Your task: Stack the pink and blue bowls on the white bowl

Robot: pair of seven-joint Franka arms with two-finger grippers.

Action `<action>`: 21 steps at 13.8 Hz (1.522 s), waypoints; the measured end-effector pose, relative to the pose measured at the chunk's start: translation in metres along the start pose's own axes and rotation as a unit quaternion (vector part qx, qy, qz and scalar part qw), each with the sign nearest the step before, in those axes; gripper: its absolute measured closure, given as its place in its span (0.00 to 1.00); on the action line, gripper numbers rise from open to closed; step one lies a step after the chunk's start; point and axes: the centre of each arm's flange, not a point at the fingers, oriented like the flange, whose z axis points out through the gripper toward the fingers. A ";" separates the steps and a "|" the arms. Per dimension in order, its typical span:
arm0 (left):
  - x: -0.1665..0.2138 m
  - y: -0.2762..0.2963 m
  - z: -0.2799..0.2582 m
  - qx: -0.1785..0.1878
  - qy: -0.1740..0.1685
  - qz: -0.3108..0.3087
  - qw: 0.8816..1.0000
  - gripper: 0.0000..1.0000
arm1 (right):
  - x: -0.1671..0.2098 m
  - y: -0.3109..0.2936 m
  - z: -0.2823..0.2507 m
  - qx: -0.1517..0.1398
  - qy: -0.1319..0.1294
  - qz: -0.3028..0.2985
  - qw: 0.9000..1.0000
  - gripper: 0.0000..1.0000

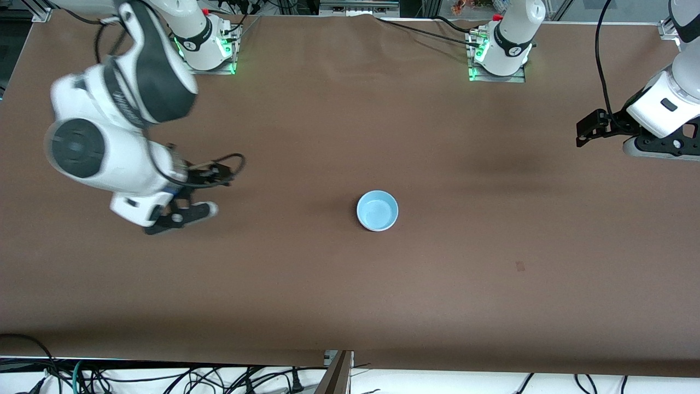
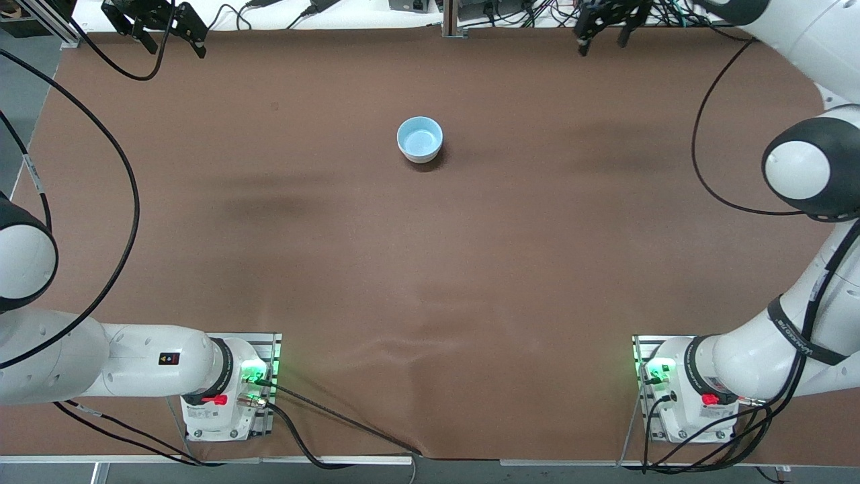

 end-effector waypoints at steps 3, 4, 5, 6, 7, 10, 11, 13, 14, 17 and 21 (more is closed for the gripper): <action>0.000 0.000 0.000 0.000 0.000 0.000 1.000 0.00 | -0.038 0.046 -0.040 -0.019 -0.010 0.005 1.000 0.00; 0.000 0.000 0.000 0.000 0.000 0.000 1.000 0.00 | -0.050 0.055 -0.051 -0.033 -0.017 0.011 0.999 0.00; 0.000 0.000 0.000 0.000 0.000 0.000 1.000 0.00 | -0.061 0.059 -0.061 -0.050 -0.025 0.014 0.998 0.00; 0.000 0.000 0.000 0.000 0.000 0.000 1.000 0.00 | -0.070 0.060 -0.070 -0.060 -0.025 0.016 0.998 0.00; 0.000 0.000 0.000 0.000 0.000 0.000 1.000 0.00 | -0.078 0.061 -0.081 -0.066 -0.018 0.020 0.997 0.00; 0.000 0.000 0.000 0.000 0.000 0.000 1.000 0.00 | -0.107 0.075 -0.116 -0.072 0.015 0.039 0.997 0.00; 0.000 0.000 0.000 0.000 -0.001 0.000 1.000 0.00 | -0.118 0.082 -0.122 -0.072 0.017 0.047 0.996 0.00; 0.000 -0.001 0.000 0.000 -0.001 -0.001 1.000 0.00 | -0.134 0.096 -0.118 -0.061 0.012 0.061 0.996 0.00; 0.000 -0.001 0.000 0.000 -0.002 -0.001 1.000 0.00 | -0.139 0.099 -0.112 -0.056 0.004 0.065 0.996 0.00; -0.001 -0.001 0.000 0.000 -0.003 -0.001 1.000 0.00 | -0.154 0.106 -0.090 -0.051 -0.024 0.075 0.996 0.00; -0.001 -0.001 0.000 0.000 -0.003 -0.001 1.000 0.00 | -0.159 0.103 -0.079 -0.033 -0.031 0.104 0.994 0.00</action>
